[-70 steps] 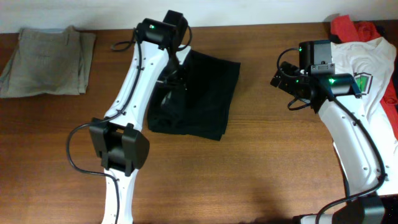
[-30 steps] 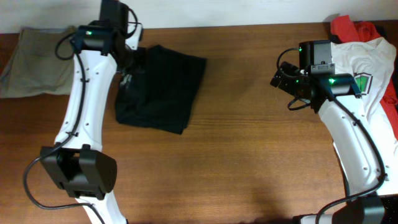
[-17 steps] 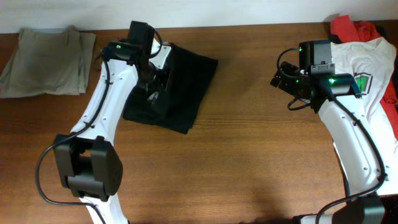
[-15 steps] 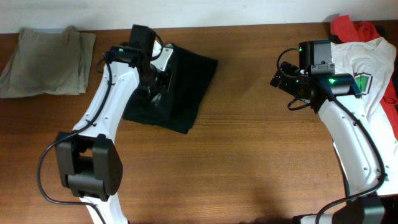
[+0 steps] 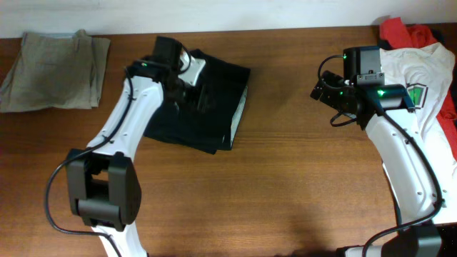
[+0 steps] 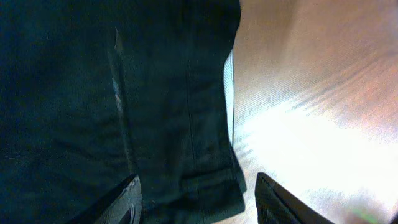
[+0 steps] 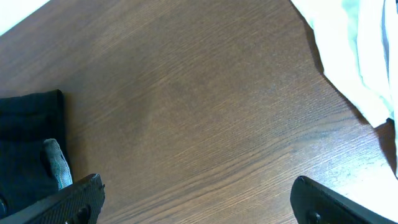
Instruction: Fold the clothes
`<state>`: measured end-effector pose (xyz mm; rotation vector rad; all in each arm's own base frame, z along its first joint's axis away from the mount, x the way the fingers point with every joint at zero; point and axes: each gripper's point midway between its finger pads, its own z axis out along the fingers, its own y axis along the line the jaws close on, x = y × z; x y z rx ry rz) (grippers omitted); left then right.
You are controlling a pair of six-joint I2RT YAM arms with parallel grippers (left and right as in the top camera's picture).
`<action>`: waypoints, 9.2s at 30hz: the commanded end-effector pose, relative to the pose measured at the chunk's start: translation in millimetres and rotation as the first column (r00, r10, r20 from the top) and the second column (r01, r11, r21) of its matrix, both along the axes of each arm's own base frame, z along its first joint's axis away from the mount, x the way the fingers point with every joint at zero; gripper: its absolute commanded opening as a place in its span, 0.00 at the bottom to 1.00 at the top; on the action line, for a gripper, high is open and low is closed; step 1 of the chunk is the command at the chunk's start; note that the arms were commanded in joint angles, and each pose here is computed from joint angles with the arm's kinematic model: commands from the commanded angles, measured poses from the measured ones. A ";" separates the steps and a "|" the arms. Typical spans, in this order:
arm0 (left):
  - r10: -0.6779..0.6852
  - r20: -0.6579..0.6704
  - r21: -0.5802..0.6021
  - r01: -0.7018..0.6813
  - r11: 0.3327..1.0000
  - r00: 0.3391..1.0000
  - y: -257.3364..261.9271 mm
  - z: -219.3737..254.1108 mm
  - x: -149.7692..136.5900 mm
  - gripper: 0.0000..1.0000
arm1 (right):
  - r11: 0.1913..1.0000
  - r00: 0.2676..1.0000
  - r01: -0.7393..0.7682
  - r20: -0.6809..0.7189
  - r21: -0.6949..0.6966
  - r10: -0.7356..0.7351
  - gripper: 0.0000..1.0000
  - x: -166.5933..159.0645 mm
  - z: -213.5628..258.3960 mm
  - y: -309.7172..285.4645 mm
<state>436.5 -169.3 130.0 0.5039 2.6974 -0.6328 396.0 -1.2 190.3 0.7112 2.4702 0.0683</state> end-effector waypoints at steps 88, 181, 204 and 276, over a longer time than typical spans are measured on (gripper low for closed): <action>0.495 0.434 0.310 -0.641 0.703 0.753 324.8 81.7 136.7 0.01 | 1.000 1.000 0.015 0.003 -0.006 -0.015 0.99 0.3 0.3 -2.8; 0.611 0.380 0.038 -0.671 0.740 0.695 389.3 19.8 164.3 0.99 | 0.994 0.933 -0.045 0.351 -0.097 0.076 0.99 -83.5 75.7 -11.0; 0.611 0.380 0.038 -0.671 0.740 0.695 389.3 19.8 164.3 0.99 | 0.985 0.490 0.007 0.860 -0.170 0.145 0.99 -153.1 10.5 -11.9; 0.325 0.413 0.026 -0.368 0.929 0.850 142.3 135.6 -142.2 0.99 | 0.984 0.601 -0.024 0.784 -0.176 0.155 0.99 -150.6 -31.5 -10.6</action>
